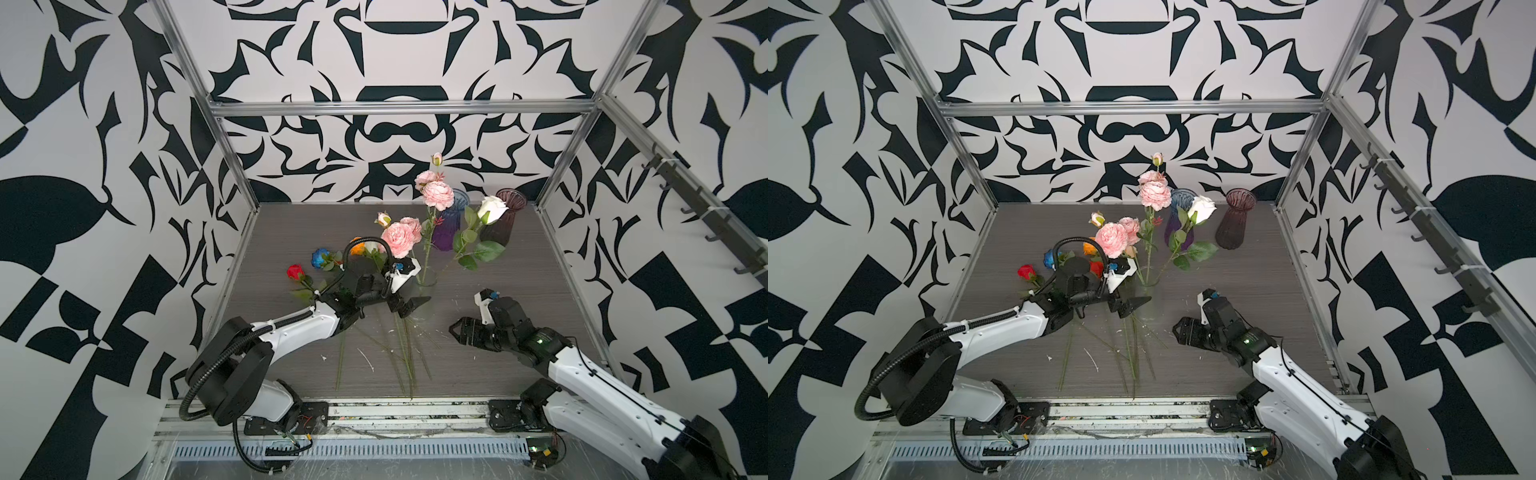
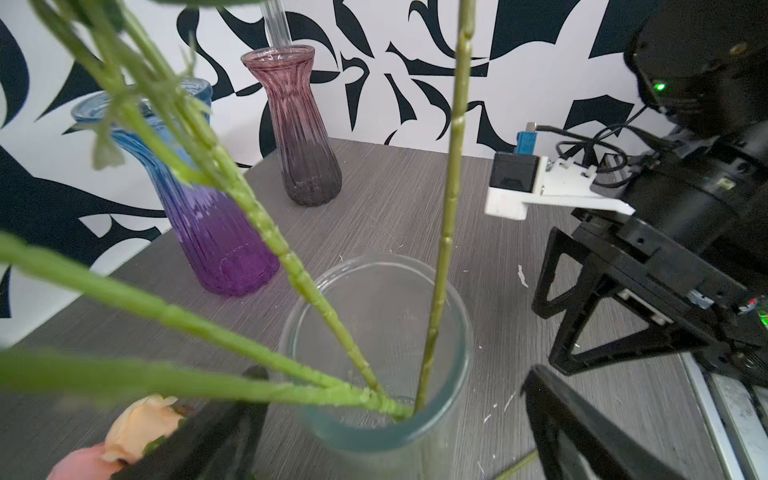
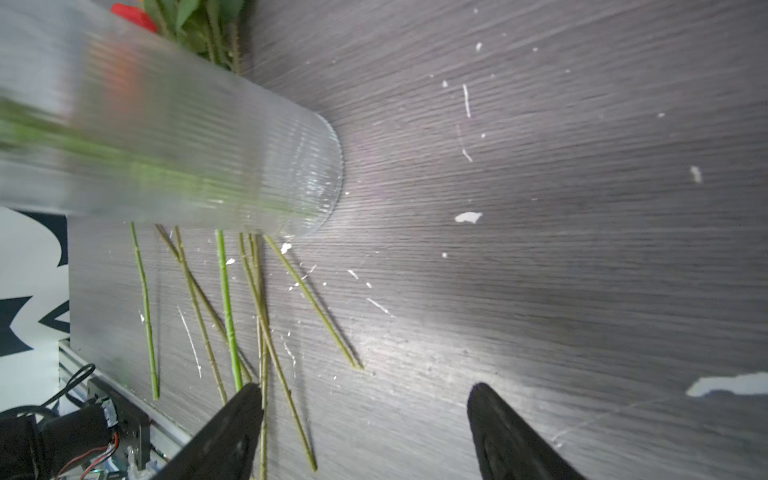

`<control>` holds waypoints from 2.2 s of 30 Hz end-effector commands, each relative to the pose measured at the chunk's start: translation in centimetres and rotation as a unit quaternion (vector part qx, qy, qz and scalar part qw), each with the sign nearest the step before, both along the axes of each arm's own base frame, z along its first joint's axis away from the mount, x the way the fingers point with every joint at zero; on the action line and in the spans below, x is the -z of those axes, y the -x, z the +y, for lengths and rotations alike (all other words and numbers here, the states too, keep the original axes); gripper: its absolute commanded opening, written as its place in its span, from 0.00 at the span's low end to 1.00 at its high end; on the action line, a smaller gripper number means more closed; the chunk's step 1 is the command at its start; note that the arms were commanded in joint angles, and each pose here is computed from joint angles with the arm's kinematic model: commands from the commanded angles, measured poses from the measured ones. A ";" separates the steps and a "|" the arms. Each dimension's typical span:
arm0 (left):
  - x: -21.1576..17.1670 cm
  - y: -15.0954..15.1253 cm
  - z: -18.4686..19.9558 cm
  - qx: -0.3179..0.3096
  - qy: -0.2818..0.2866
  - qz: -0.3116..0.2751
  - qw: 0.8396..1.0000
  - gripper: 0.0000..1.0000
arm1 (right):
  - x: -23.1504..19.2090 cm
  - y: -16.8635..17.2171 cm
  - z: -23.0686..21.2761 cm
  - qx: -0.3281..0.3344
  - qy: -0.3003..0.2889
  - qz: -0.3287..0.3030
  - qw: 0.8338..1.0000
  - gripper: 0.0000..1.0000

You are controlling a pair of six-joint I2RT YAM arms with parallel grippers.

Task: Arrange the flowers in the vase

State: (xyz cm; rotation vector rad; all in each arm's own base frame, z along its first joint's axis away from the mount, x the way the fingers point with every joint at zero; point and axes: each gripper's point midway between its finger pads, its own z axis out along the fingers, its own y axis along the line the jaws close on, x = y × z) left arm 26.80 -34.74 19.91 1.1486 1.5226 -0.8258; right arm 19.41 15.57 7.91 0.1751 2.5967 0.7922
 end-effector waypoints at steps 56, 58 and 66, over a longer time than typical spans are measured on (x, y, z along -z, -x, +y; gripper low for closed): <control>0.8 -18.8 3.1 -0.071 0.039 -0.090 0.993 0.47 | -0.8 -0.8 -0.1 0.012 -0.062 -0.006 0.998 0.80; 1.0 -18.4 4.3 -0.084 0.035 -0.090 0.992 0.47 | -0.7 -0.8 -0.1 0.013 -0.061 -0.005 0.998 0.80; 1.4 -17.5 8.5 -0.133 0.011 -0.086 0.987 0.48 | -0.7 -0.7 -0.2 0.015 -0.062 -0.004 0.998 0.80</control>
